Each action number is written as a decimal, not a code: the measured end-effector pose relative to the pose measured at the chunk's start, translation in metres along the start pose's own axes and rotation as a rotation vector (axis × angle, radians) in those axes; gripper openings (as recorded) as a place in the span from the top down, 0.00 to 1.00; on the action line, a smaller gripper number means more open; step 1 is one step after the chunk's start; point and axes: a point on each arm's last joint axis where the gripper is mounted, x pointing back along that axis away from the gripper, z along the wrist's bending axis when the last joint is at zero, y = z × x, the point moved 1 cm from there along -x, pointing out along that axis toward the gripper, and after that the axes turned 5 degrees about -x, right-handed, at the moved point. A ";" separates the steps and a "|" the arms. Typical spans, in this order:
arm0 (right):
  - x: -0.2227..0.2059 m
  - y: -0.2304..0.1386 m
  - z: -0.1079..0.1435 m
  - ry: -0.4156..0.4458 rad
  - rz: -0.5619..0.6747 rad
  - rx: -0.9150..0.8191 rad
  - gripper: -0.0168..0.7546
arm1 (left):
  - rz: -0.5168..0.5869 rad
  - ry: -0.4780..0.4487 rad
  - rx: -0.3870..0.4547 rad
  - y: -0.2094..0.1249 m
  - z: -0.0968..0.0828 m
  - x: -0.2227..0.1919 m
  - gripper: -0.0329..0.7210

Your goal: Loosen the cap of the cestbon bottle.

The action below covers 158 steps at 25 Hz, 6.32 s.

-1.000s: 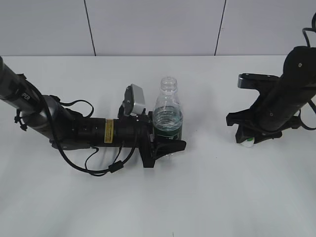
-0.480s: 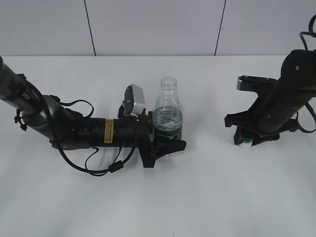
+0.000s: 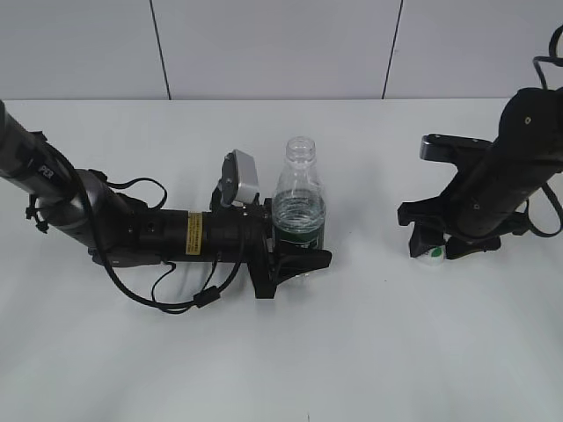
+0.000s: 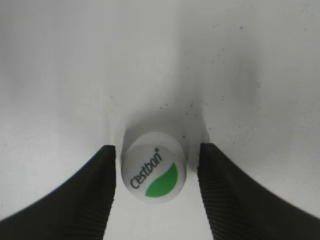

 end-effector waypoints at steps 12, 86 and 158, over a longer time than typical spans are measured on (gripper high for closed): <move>0.053 0.016 0.010 0.028 -0.118 0.035 0.38 | 0.004 0.046 0.018 0.000 0.005 0.000 0.39; 0.206 -0.011 0.011 -0.080 -0.036 0.182 0.38 | 0.106 0.949 0.316 0.208 0.037 0.148 0.25; 0.264 -0.291 -0.055 -0.190 -0.868 0.077 0.38 | 0.100 1.211 0.419 0.218 0.036 0.183 0.25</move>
